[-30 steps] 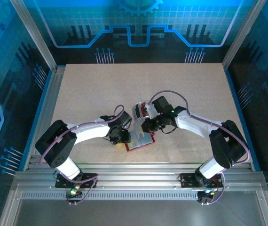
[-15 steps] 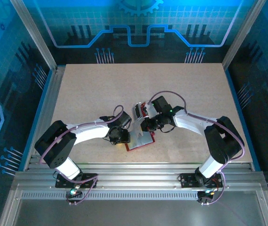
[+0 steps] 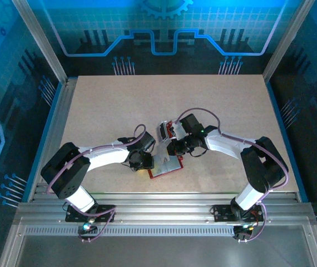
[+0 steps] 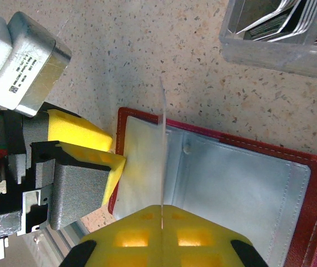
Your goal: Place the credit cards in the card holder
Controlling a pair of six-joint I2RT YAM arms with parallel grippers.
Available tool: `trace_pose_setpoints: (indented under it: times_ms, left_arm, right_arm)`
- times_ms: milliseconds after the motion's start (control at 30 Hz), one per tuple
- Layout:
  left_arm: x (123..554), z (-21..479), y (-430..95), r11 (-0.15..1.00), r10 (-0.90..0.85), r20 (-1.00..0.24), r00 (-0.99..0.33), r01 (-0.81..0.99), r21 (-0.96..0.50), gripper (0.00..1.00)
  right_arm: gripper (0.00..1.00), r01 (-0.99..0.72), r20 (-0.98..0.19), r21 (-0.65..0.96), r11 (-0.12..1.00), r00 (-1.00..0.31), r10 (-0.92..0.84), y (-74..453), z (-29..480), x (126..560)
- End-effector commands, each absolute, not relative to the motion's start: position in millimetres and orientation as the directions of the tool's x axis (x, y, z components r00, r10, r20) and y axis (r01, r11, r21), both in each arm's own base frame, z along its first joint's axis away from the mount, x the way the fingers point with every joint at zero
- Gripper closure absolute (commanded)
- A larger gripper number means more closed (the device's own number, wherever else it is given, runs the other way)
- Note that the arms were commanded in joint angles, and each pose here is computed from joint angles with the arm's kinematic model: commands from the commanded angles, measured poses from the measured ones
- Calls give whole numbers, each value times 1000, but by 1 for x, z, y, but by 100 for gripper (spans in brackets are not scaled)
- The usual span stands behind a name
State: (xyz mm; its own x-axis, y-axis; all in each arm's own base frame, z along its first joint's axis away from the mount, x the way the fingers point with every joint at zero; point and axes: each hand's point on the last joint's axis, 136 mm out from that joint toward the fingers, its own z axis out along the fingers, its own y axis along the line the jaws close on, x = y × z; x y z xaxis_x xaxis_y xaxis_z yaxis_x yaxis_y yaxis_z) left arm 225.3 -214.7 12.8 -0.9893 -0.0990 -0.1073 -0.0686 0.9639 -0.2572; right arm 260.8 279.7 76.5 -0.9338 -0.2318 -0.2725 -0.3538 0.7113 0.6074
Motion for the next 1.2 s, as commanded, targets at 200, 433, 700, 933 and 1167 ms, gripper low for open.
trace_pose_setpoints:
  times_ms: [200, 433, 700, 933, 1167]
  left_arm:
    - [209, -19, -198, 979, -114, -55, -992, -103, -173, 62]
    - [209, -20, -198, 980, -113, -54, -992, -102, -171, 62]
    - [208, -23, -198, 979, -117, -48, -992, -107, -172, 62]
    - [208, -24, -197, 980, -116, -47, -992, -106, -170, 62]
    - [208, -26, -198, 980, -115, -45, -992, -105, -171, 62]
  right_arm:
    - [100, -347, -257, 587, 731, -937, -238, 276, 77, 261]
    - [100, -346, -278, 587, 732, -935, -219, 269, 86, 266]
    - [100, -347, -275, 611, 712, -936, -220, 275, 90, 266]
    - [100, -334, -261, 648, 684, -942, -213, 281, 91, 264]
    - [100, -326, -254, 671, 666, -945, -207, 285, 96, 264]
